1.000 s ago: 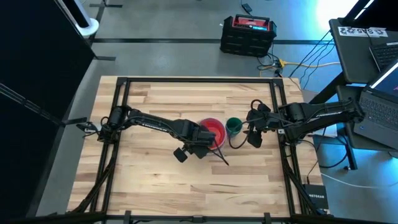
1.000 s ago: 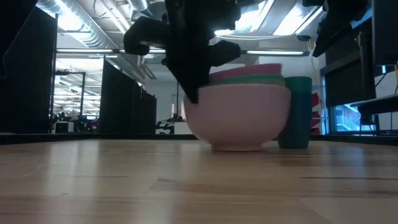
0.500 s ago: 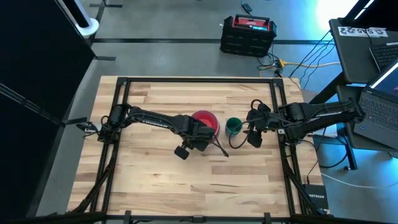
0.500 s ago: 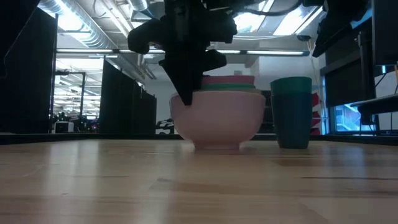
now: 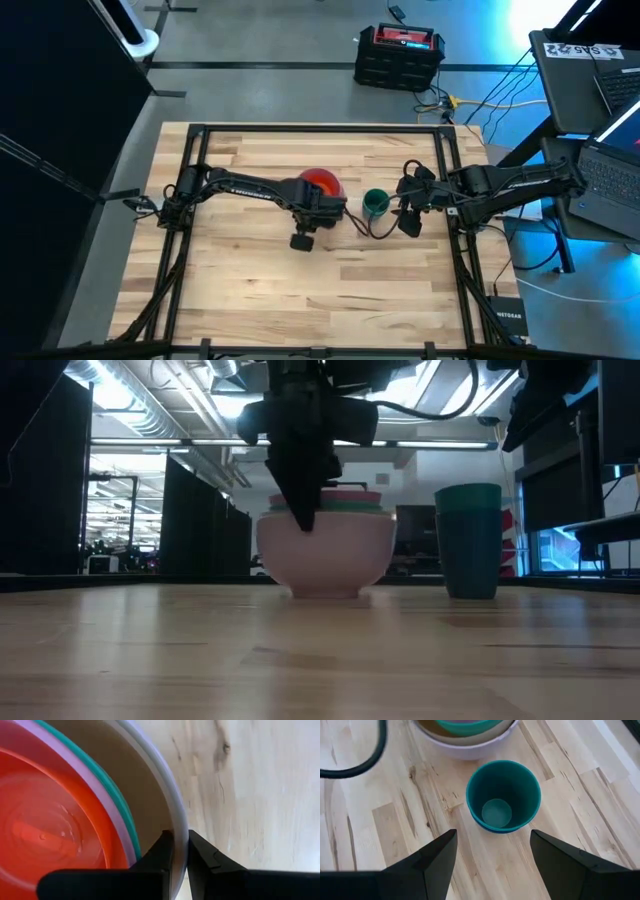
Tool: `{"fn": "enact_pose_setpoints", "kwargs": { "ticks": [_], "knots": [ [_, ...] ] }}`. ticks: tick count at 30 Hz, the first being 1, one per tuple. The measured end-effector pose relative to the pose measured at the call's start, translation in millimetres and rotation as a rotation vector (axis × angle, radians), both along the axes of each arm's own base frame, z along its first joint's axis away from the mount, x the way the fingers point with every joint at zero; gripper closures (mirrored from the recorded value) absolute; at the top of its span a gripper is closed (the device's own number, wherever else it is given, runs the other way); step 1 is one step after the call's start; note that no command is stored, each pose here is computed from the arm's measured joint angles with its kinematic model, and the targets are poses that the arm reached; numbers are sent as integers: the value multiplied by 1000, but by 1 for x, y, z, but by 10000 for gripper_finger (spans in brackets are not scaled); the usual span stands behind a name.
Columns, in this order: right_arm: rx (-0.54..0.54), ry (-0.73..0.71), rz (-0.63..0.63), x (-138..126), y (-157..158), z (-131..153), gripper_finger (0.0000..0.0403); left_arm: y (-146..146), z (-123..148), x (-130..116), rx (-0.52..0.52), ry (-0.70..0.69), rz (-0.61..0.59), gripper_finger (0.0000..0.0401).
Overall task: Nest bowls inside each other
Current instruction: Adjust the stack of bowls, then return to Home Position
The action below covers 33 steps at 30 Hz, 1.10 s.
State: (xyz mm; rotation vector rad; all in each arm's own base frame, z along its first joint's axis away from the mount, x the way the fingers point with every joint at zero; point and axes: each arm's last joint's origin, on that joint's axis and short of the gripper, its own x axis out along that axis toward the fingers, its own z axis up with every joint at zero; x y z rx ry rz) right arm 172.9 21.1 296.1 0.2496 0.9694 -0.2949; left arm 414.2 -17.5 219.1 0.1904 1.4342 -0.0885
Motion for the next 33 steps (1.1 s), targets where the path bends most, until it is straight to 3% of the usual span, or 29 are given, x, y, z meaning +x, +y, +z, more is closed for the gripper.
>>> {"fn": "enact_pose_setpoints", "kwargs": {
  "ticks": [10,20,33],
  "knots": [
    [-9,2,14,0,0,0,166,-2,0,0,-28,-12,193,379],
    [-9,3,14,0,0,0,166,-3,-2,0,-35,-8,167,327],
    [-9,2,14,0,0,0,166,-3,22,4,-40,-45,152,319]
  ]
}}
